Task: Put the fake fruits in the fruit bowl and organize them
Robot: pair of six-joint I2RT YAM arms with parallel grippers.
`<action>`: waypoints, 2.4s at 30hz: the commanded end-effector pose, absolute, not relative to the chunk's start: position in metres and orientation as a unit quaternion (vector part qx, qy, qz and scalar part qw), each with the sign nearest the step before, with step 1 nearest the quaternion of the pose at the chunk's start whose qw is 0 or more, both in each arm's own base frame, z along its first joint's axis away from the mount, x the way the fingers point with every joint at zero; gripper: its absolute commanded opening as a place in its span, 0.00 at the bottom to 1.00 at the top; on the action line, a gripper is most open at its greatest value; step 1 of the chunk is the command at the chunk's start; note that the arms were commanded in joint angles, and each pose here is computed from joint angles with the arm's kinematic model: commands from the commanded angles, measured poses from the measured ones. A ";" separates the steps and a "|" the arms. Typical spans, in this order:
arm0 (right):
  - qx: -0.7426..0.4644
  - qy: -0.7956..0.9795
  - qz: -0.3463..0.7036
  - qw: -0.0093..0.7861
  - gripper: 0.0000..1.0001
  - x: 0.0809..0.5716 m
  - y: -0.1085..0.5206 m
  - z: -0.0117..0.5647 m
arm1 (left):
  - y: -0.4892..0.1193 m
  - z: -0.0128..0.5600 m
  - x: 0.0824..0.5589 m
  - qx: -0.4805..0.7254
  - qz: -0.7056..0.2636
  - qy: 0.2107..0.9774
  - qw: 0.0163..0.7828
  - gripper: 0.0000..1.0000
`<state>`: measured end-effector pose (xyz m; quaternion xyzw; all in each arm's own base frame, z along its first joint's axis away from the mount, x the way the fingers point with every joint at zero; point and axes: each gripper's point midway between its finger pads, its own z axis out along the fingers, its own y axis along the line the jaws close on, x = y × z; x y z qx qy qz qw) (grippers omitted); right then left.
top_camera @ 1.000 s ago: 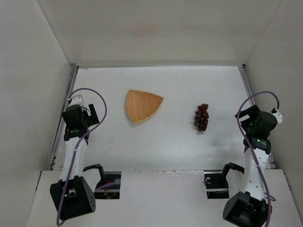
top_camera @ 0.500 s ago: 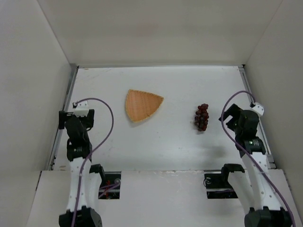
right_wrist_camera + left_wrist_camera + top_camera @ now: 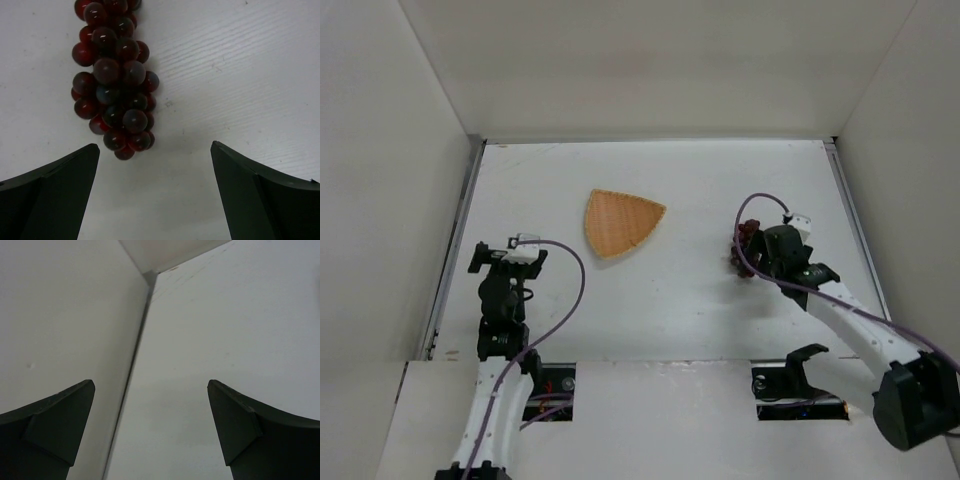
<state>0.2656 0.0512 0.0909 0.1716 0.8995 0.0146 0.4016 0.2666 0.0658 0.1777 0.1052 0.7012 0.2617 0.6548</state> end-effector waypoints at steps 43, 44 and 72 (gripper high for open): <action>-0.104 0.814 0.244 0.516 0.16 0.449 0.407 0.244 | 0.058 0.229 0.338 -0.193 -0.003 0.710 0.677 0.96; -0.104 0.818 0.240 0.512 0.20 0.451 0.413 0.235 | 0.058 0.228 0.337 -0.192 -0.001 0.712 0.676 0.96; 0.219 0.817 0.094 0.526 1.00 0.312 -0.022 0.275 | 0.042 0.199 0.318 -0.114 -0.008 0.774 0.623 1.00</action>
